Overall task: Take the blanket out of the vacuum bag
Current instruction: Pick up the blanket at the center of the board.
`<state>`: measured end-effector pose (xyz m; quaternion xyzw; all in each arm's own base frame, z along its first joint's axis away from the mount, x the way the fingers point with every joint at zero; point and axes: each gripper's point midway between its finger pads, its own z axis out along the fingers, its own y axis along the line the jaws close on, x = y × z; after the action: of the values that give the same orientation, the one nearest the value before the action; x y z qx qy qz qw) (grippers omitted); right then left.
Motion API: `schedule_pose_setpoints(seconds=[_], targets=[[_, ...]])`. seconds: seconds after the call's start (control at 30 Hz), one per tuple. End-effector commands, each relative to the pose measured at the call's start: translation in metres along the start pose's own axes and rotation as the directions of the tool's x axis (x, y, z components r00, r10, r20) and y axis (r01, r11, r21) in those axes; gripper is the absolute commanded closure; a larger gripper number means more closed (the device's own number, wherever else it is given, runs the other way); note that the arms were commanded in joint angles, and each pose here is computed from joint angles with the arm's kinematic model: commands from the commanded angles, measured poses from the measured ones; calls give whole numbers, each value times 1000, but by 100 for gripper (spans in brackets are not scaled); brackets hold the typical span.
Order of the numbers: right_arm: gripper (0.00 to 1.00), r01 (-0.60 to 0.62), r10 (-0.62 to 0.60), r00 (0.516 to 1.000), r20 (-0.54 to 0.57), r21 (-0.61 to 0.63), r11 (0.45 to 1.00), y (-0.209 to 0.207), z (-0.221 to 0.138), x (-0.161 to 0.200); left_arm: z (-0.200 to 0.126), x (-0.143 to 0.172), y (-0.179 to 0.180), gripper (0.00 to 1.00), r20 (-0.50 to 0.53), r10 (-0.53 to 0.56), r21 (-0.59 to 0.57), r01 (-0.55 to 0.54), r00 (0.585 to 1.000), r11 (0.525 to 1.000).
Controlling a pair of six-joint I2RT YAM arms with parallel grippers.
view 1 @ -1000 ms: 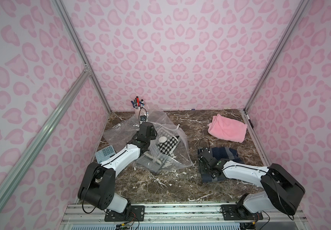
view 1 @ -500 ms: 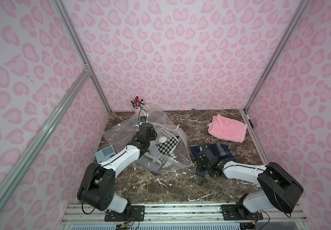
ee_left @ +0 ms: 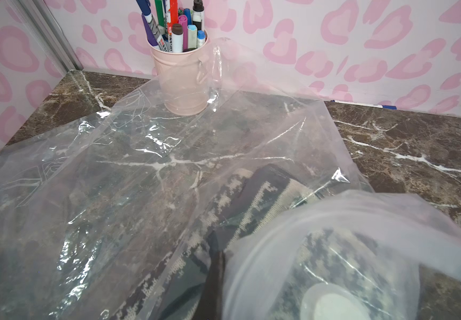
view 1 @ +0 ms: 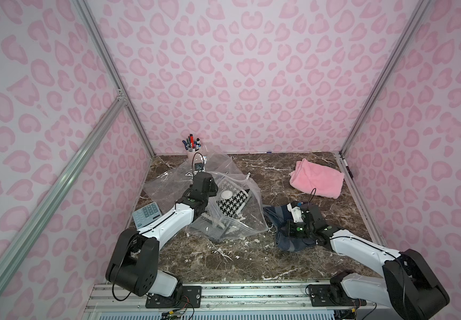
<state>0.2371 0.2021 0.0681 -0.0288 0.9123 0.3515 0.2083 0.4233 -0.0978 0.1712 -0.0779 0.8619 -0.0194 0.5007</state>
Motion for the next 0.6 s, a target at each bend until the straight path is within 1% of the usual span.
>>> schedule_pose_setpoints(seconds=[0.0,0.2,0.37,0.47,0.53,0.57], targets=[[100,-16,16,1000,-1,-82,996,13,-5,-1,0,0,-1,96,-3,-12,8,12,1000,1000],[100,-64,75,994,77,-137,988,11,-19,-11,0,1,-1,96,-5,-11,6,11,1000,1000],[100,-90,123,978,166,-193,977,12,-37,-26,1,0,-2,96,-5,-12,12,12,1000,1000],[100,-87,117,976,182,-168,982,10,-40,-31,3,2,-3,96,-10,-10,15,10,1000,1000],[100,-76,95,984,154,-130,989,6,-36,-28,4,3,-4,96,-13,-12,19,13,1000,1000],[100,-64,75,989,130,-90,994,2,-32,-27,5,3,-5,96,-13,-14,21,15,1000,1000]])
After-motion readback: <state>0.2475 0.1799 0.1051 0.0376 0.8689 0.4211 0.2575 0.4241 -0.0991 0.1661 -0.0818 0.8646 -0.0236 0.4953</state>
